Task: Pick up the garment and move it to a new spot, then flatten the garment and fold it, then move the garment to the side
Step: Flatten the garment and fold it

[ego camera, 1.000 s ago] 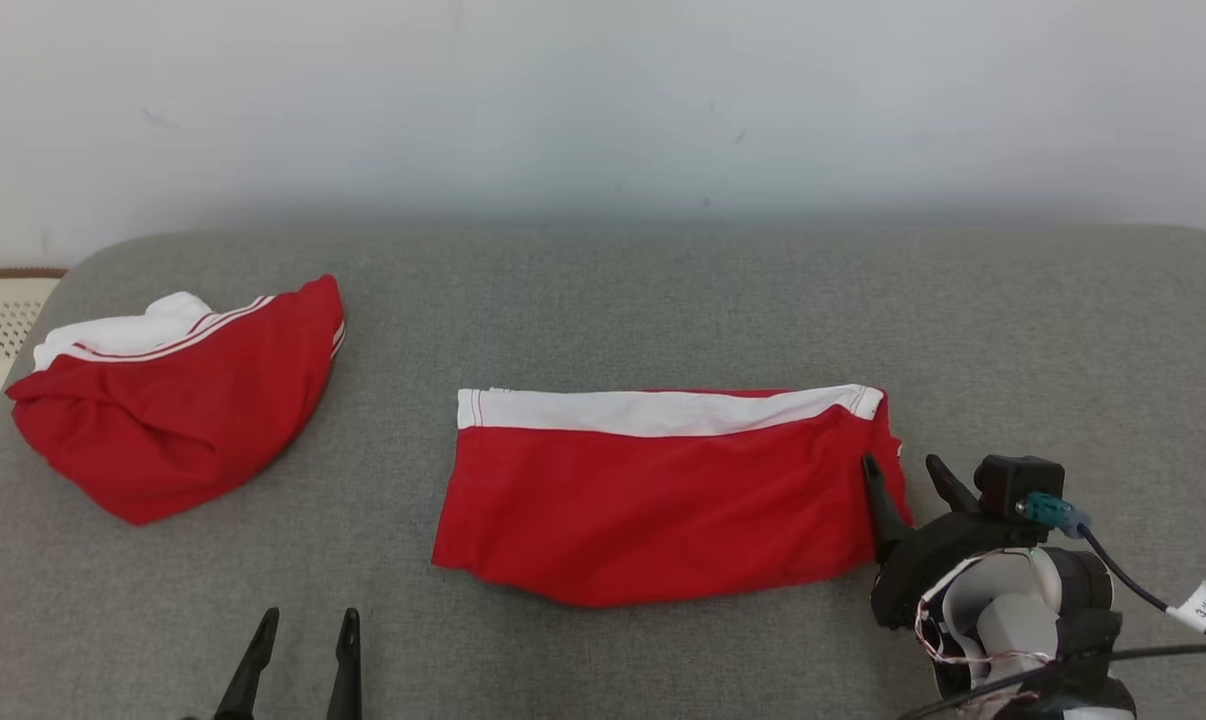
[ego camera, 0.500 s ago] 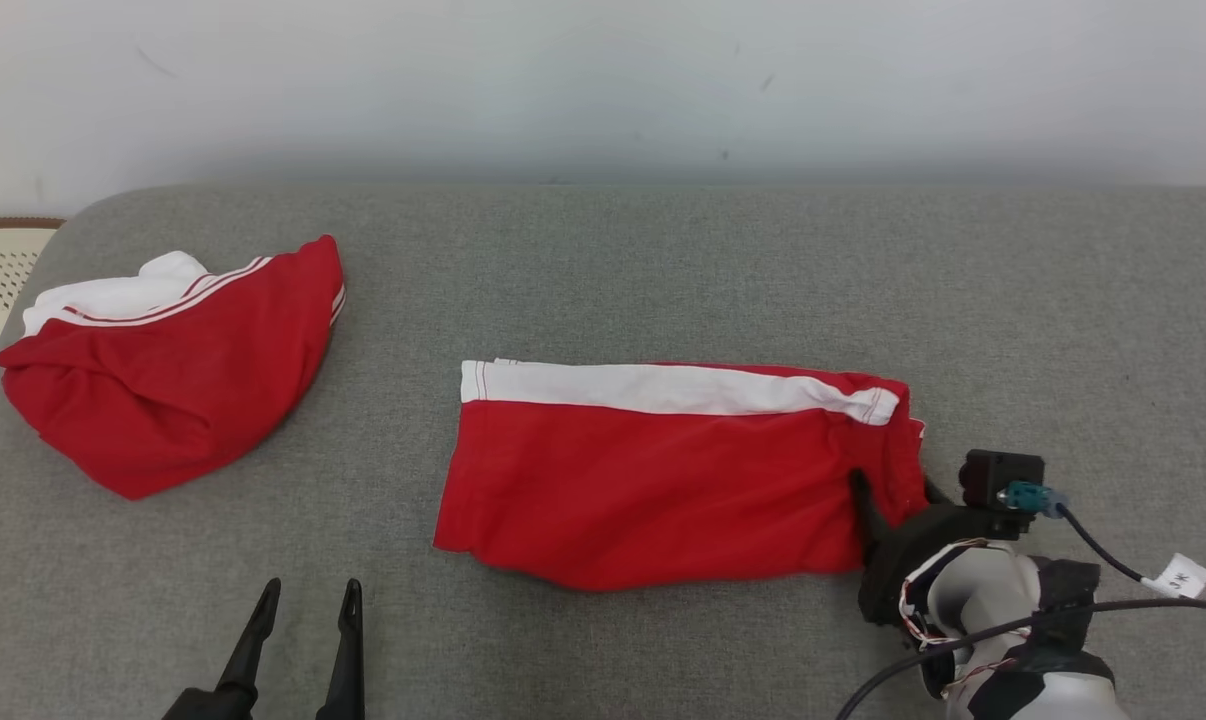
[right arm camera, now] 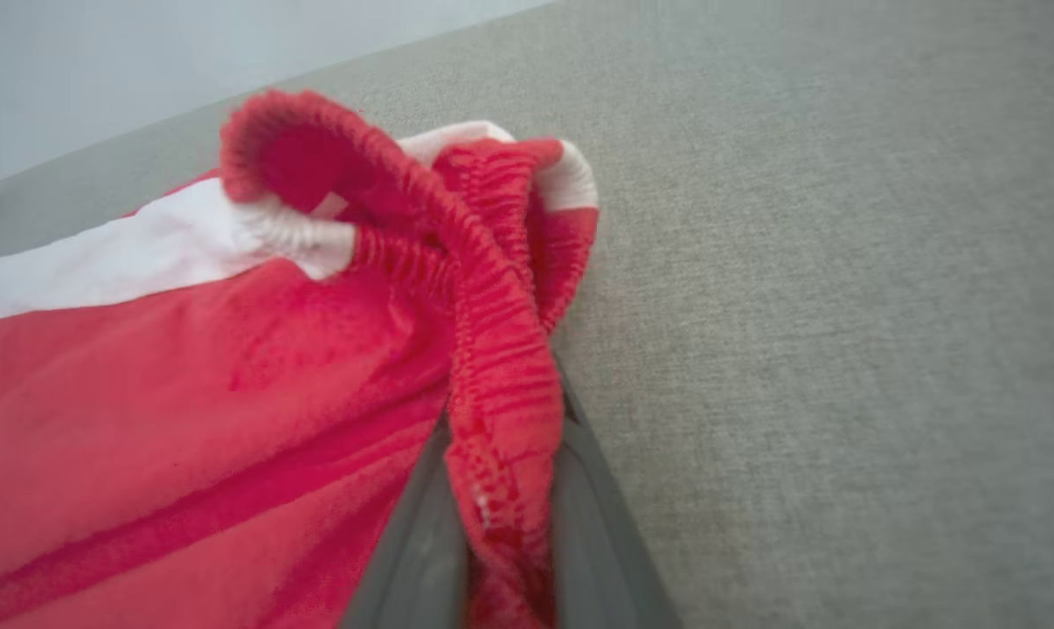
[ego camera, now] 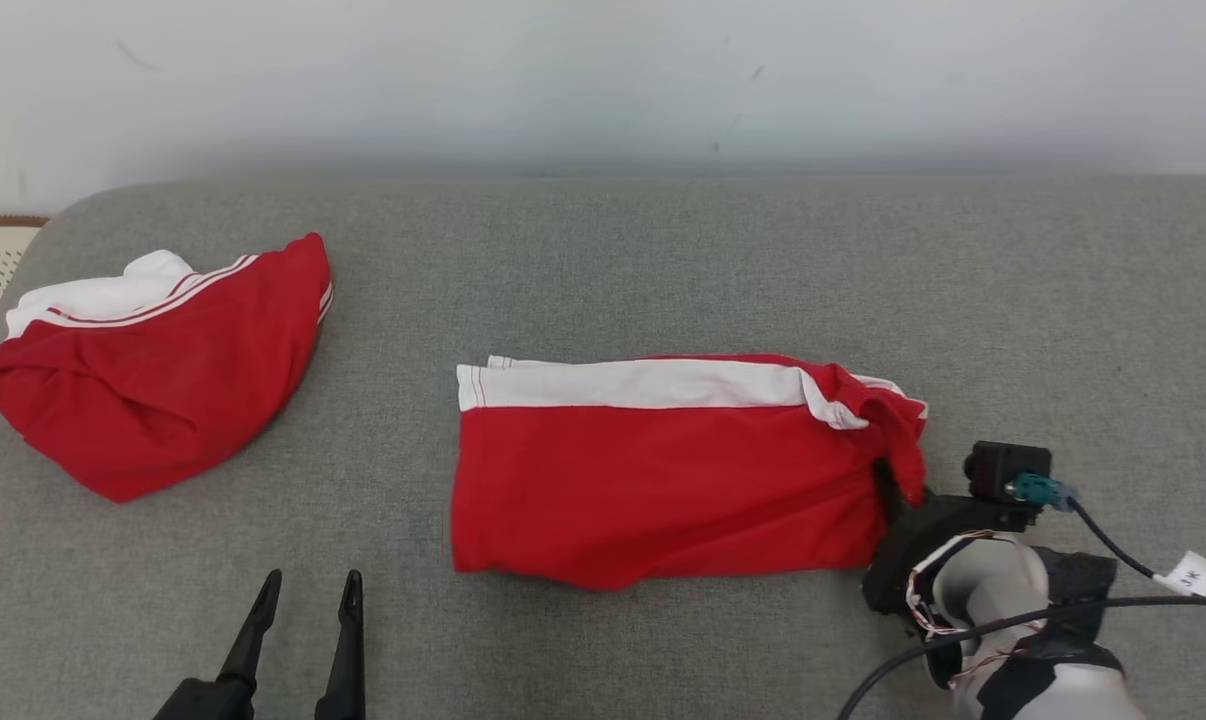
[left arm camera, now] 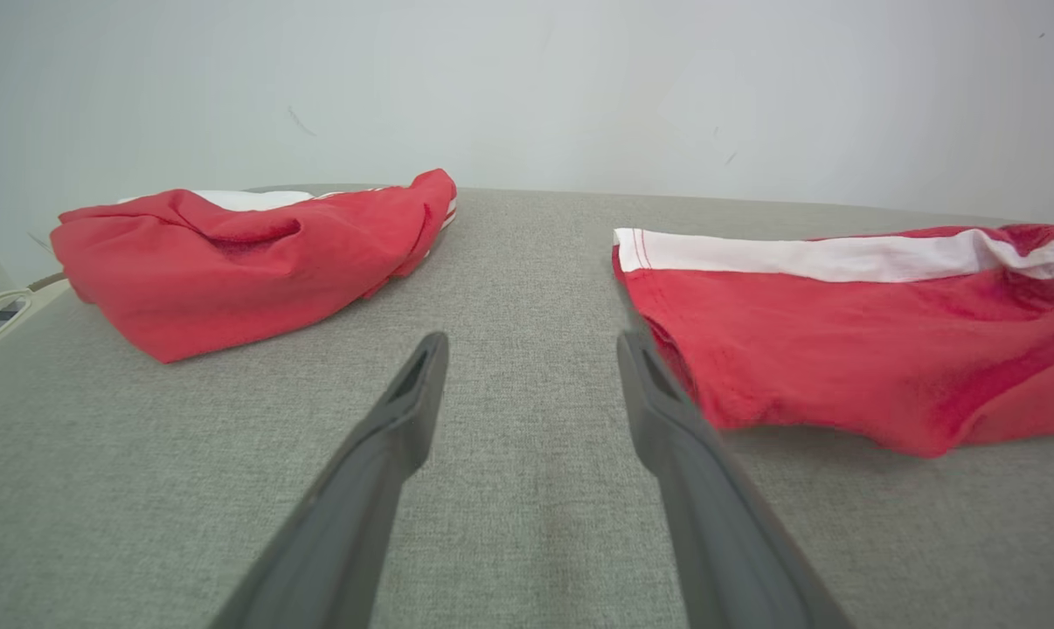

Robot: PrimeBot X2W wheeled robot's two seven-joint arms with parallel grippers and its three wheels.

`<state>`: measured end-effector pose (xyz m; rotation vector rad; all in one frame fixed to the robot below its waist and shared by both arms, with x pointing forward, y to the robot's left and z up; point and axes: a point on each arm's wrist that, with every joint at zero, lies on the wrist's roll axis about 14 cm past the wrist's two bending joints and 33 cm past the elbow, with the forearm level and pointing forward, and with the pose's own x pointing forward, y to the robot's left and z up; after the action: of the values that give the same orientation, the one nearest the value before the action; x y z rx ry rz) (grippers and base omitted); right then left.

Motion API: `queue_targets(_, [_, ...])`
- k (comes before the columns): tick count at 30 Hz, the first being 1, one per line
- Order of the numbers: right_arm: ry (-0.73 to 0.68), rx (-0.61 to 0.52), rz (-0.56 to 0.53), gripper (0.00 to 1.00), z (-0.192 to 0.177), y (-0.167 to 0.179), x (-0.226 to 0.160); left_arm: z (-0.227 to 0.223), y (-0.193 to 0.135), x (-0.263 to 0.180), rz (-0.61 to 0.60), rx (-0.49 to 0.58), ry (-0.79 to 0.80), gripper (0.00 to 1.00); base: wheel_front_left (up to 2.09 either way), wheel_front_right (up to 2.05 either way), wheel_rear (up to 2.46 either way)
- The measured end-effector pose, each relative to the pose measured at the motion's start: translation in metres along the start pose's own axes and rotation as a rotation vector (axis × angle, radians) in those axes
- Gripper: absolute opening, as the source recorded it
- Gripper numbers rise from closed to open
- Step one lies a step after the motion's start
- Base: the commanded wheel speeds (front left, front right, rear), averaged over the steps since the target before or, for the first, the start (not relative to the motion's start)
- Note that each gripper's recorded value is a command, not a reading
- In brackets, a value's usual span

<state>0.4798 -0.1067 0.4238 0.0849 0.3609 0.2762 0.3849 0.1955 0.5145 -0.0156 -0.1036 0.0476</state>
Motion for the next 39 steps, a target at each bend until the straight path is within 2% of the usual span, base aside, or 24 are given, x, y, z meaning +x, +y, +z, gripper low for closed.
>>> queue_targets(5, [-0.035, 0.004, -0.038, 0.0, 0.009, -0.024, -0.012, 0.004, -0.001, -0.002, 0.002, -0.005, -0.011, 1.0, 0.0, 0.0, 0.0])
queue_targets(11, [-0.037, -0.054, -0.099, 0.0, 0.02, -0.067, -0.034, 0.006, -0.008, -0.003, -0.02, -0.014, -0.019, 1.0, 0.0, 0.0, 0.0])
queue_targets(15, [-0.014, -0.064, -0.091, 0.0, 0.021, -0.072, -0.043, 0.008, -0.013, -0.002, -0.033, -0.021, -0.026, 1.0, 0.0, 0.0, 0.0])
queue_targets(22, [0.017, 0.052, 0.058, 0.0, 0.028, -0.027, -0.045, 0.008, -0.022, -0.001, -0.06, -0.034, -0.026, 1.0, 0.0, 0.0, 0.0])
queue_targets(28, [0.011, 0.16, 0.248, 0.0, 0.052, 0.028, -0.052, 0.01, -0.025, -0.004, -0.067, -0.042, -0.03, 1.0, 0.0, 0.0, 0.0])
queue_targets(34, [0.034, 0.186, 0.39, 0.0, 0.055, 0.075, -0.054, 0.01, -0.021, -0.009, -0.057, -0.046, -0.027, 1.0, 0.0, 0.0, 0.0])
queue_targets(39, [0.055, 0.196, 0.451, 0.0, 0.053, 0.101, -0.048, 0.011, -0.019, -0.011, -0.048, -0.047, -0.028, 1.0, 0.0, 0.0, 0.0])
